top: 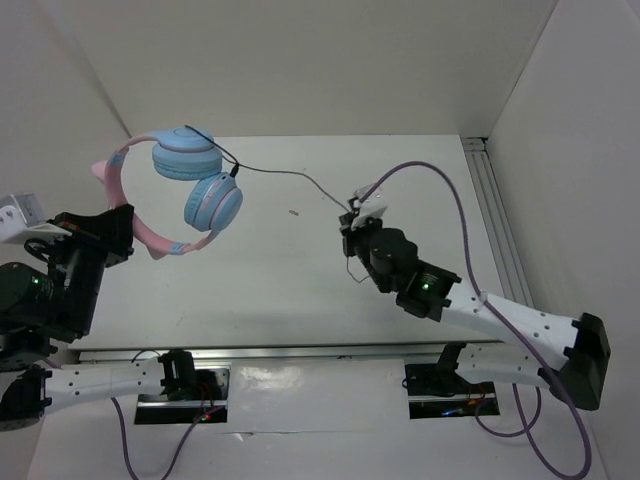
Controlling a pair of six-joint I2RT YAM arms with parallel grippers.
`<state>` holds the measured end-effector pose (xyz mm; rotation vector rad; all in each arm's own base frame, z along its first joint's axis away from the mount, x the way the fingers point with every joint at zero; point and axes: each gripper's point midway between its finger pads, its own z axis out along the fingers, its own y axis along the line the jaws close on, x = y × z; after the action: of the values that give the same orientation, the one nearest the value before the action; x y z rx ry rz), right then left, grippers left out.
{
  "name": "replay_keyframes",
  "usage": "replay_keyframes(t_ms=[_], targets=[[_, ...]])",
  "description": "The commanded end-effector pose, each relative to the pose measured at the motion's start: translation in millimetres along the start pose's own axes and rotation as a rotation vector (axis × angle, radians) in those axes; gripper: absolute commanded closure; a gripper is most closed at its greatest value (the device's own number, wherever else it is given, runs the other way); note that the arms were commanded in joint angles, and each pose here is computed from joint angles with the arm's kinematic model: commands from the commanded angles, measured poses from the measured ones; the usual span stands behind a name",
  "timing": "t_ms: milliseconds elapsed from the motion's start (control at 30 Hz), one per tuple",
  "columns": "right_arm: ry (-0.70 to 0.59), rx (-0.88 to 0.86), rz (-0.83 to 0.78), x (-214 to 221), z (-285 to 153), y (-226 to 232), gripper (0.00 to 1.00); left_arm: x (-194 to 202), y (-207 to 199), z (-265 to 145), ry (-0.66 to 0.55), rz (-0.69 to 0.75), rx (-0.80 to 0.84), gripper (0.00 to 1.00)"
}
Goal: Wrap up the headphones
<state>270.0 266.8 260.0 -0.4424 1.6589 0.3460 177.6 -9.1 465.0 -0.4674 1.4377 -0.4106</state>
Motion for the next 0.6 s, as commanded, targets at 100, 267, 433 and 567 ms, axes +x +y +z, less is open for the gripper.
replay_keyframes(t_ms=[100, 267, 433, 567], targets=[[-0.232, 0.437, 0.205, -114, -71, -100, 1.00, 8, 40, -9, 0.034, 0.005, -0.095, 1.00], [-0.265, 0.424, 0.161, -155, -84, -106, 1.00, 44, 17, -11, 0.140, 0.170, 0.055, 1.00], [-0.298, 0.350, 0.149, -192, -91, -99, 1.00, 117, -1, -4, 0.288, 0.448, 0.039, 1.00], [-0.296, 0.271, 0.093, -207, -98, -90, 1.00, 156, 9, 0, 0.368, 0.642, -0.141, 1.00]])
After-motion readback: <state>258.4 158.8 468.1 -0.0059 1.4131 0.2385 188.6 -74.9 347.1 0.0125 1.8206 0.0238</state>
